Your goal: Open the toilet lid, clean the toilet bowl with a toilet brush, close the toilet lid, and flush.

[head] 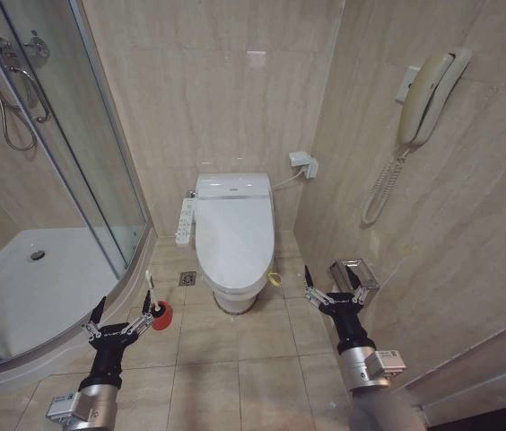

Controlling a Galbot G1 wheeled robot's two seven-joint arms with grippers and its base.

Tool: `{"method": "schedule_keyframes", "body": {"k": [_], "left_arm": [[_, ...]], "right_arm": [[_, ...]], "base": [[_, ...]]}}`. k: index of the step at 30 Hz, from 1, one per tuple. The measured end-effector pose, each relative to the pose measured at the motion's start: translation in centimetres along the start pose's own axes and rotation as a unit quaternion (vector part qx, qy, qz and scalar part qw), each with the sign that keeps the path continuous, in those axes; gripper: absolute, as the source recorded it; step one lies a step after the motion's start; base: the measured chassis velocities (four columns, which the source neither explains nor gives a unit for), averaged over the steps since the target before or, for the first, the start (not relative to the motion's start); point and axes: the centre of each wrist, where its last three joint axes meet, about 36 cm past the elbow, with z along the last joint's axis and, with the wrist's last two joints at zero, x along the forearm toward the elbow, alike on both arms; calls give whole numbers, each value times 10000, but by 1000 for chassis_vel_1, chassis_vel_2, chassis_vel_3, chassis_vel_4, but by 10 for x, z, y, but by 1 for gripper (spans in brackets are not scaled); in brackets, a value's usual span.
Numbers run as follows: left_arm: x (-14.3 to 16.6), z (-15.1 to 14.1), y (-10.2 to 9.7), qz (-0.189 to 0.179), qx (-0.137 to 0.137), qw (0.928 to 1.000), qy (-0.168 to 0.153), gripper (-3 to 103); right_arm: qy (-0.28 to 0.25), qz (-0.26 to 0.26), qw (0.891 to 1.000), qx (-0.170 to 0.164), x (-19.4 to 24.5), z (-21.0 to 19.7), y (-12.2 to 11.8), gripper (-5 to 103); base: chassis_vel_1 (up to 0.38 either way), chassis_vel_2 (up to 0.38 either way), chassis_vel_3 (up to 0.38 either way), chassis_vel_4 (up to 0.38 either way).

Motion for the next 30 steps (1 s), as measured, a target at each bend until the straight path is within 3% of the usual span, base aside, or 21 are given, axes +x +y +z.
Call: {"method": "schedule_keyframes", "body": {"k": [30], "left_arm": [[0, 0, 0, 0, 0, 10000, 0, 100]], "right_arm": [[0, 0, 10000, 0, 0, 0, 0, 100]], "base": [[0, 0, 0, 0]]}}
